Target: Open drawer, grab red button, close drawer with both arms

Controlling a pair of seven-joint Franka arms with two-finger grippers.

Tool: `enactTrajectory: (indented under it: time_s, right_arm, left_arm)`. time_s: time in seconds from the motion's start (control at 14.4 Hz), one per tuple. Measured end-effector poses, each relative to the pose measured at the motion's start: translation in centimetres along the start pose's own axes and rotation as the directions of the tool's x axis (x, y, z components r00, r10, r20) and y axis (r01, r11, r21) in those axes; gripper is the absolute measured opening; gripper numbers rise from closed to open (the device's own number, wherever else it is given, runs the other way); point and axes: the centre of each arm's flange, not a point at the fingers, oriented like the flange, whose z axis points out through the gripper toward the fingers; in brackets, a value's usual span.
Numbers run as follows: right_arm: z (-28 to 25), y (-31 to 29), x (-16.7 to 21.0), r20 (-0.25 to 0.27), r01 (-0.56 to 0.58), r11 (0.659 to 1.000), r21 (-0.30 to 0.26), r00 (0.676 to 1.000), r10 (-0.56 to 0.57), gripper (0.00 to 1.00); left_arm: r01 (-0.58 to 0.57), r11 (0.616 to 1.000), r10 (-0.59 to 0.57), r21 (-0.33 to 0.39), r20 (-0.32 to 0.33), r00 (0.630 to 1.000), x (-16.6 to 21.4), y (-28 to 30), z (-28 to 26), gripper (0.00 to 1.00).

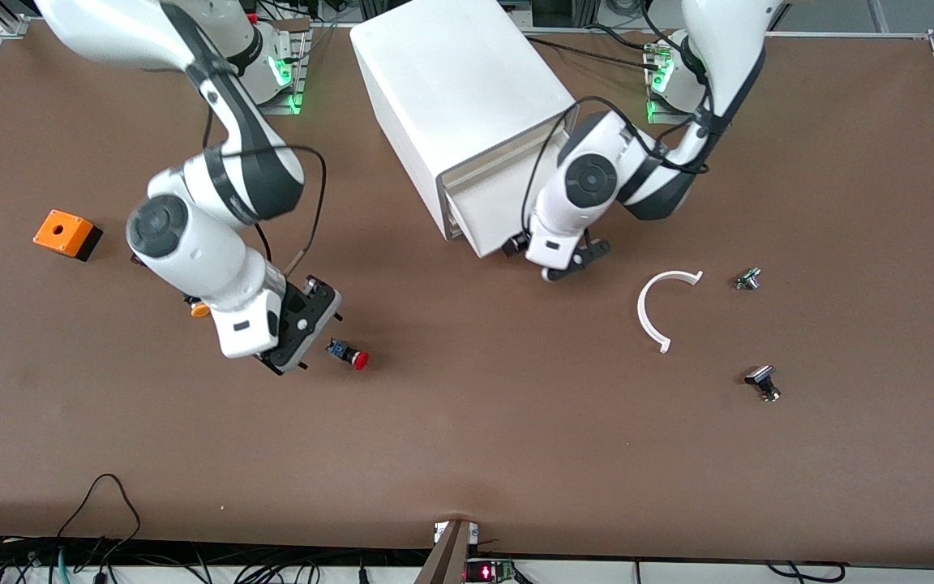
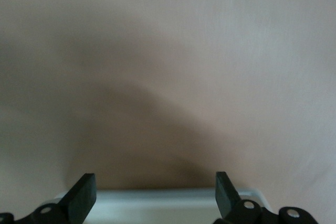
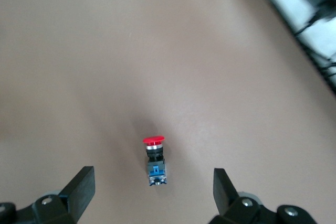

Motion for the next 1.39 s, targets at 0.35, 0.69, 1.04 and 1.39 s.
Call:
enactTrajectory:
  time_s: [0.35,0.69,1.04,1.39]
  right_arm:
    - [-3.8,-1.8,-0.4,0.080,-0.403,0.915,-0.010,0.912,0.402,1.00]
    - [-5.3,2.0,-5.4,0.194,-0.699,0.689,-0.190,0.662,0.724,1.00]
    - [-13.2,6.2,-9.9,0.128,-0.772,0.580,-0.261,0.568,0.813,1.00]
    - [-19.8,8.7,-14.4,0.077,-0.814,0.501,-0.294,0.502,0.861,1.00]
  left_arm:
    - [-0.023,0.999,0.019,0.037,0.096,0.995,-5.0,0.8,1.0,1.00]
    - [-0.045,0.997,0.035,0.069,0.139,0.990,-7.1,0.9,1.4,1.00]
    - [-0.119,0.993,0.115,0.029,0.112,0.987,-0.1,-0.9,-0.2,1.00]
    - [-0.152,0.987,0.152,-0.041,-0.001,0.988,11.2,-5.2,-7.5,1.00]
